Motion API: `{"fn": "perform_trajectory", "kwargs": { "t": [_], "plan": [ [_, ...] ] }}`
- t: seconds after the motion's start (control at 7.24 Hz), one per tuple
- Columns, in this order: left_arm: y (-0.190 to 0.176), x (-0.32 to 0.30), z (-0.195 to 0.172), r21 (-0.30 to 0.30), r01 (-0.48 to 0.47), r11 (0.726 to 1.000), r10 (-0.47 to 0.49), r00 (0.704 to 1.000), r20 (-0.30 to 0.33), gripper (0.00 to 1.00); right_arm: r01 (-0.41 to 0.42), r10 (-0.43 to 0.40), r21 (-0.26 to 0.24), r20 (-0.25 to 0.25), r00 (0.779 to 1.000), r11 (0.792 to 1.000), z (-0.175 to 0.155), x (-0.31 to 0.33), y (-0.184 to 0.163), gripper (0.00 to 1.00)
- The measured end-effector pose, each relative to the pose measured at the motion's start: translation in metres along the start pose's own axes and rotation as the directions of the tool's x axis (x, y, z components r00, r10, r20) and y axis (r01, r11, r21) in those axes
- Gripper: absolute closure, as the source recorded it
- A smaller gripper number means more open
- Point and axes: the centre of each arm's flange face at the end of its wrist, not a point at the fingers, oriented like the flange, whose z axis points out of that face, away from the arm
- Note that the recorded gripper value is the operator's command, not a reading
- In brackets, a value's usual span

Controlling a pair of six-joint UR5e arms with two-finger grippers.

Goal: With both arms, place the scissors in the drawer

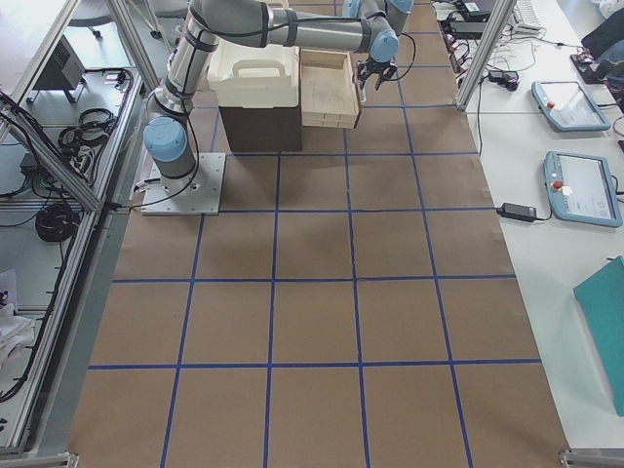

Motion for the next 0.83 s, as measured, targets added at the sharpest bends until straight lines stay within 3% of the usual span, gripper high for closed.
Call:
{"fn": "perform_trajectory", "kwargs": {
  "t": [0.14, 0.28, 0.55, 0.69, 0.83],
  "plan": [
    [-0.013, 0.004, -0.012, 0.005, 0.012, 1.000, -0.012, 1.000, -0.010, 1.00, -0.003, 0.003, 0.004, -0.004, 1.000, 1.000, -0.001, 0.000, 0.000, 0.00],
    [-0.028, 0.008, -0.024, 0.010, 0.026, 1.000, -0.026, 0.999, -0.020, 1.00, -0.021, 0.021, 0.010, -0.006, 1.000, 1.000, -0.004, 0.000, 0.001, 0.00],
    [-0.062, 0.013, -0.045, 0.014, 0.056, 0.998, -0.056, 0.998, -0.037, 1.00, -0.165, 0.166, 0.027, -0.049, 0.985, 0.986, -0.042, -0.010, 0.013, 0.00],
    [-0.088, 0.015, -0.056, 0.013, 0.064, 0.998, -0.063, 0.997, -0.043, 1.00, -0.253, 0.255, 0.039, -0.068, 0.965, 0.967, -0.070, -0.020, 0.035, 0.00],
    [-0.123, 0.016, -0.068, 0.009, 0.070, 0.997, -0.070, 0.997, -0.045, 1.00, -0.355, 0.358, 0.050, -0.073, 0.931, 0.934, -0.095, -0.033, 0.061, 0.00]
  ]
}}
